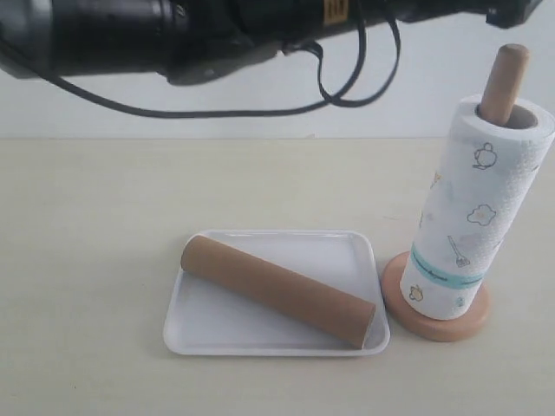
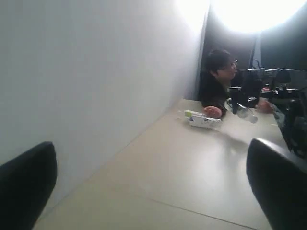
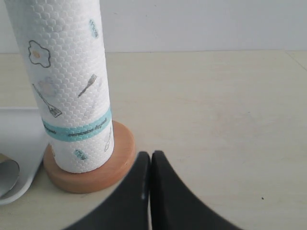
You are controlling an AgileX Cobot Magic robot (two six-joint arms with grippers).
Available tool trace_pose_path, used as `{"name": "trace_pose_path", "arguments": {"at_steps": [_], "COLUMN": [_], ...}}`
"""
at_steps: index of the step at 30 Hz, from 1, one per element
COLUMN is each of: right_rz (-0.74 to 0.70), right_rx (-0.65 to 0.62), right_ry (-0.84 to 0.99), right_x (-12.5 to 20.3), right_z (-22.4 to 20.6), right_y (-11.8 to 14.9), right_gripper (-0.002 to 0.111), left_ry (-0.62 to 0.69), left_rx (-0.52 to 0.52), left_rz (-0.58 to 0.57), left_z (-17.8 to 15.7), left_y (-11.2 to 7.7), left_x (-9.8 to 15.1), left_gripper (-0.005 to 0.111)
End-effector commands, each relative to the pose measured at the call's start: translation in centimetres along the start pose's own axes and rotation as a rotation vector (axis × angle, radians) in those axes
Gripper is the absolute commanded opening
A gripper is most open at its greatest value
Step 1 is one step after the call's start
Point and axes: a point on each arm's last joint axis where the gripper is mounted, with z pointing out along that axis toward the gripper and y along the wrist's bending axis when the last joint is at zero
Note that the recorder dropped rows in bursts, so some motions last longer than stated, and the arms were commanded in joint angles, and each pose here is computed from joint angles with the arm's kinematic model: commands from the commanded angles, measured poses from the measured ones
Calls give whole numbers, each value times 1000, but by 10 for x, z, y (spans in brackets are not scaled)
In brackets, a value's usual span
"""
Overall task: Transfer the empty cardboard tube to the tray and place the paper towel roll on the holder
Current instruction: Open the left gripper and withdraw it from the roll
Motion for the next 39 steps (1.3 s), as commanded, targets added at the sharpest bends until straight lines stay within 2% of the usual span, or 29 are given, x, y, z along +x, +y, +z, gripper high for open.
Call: {"name": "trace_pose_path", "arguments": {"at_steps": [1,3,4,6,7,8,39], "right_rz": [2,2,2,2,2,2,4], "right_rx": [5,5,5,5,5,5,4], "right_ry": [-8,-8,-8,-8,-8,-8,-8], "right_x": [-1,-1,-1,-1,-1,-1,-1], "right_z": [0,0,0,0,0,0,0], "right_y": [0,0,0,0,0,0,0], "right_gripper": [0,0,0,0,0,0,0], "left_ry": [-8,1,3,2,2,-1,-5], "left_rx": [137,195,215,235,238,239,231], "left_rz": [74,116,134,177,196,210,212], "left_z": [-18,-25,-29,-34,-36,-38,-39], "left_y": [-24,-33,-36,-41,-42,-43,-43], "left_x": [-36,-45,-50,-56,-60,-62,-64], "left_gripper": [81,60,44,24,11,4,5]}}
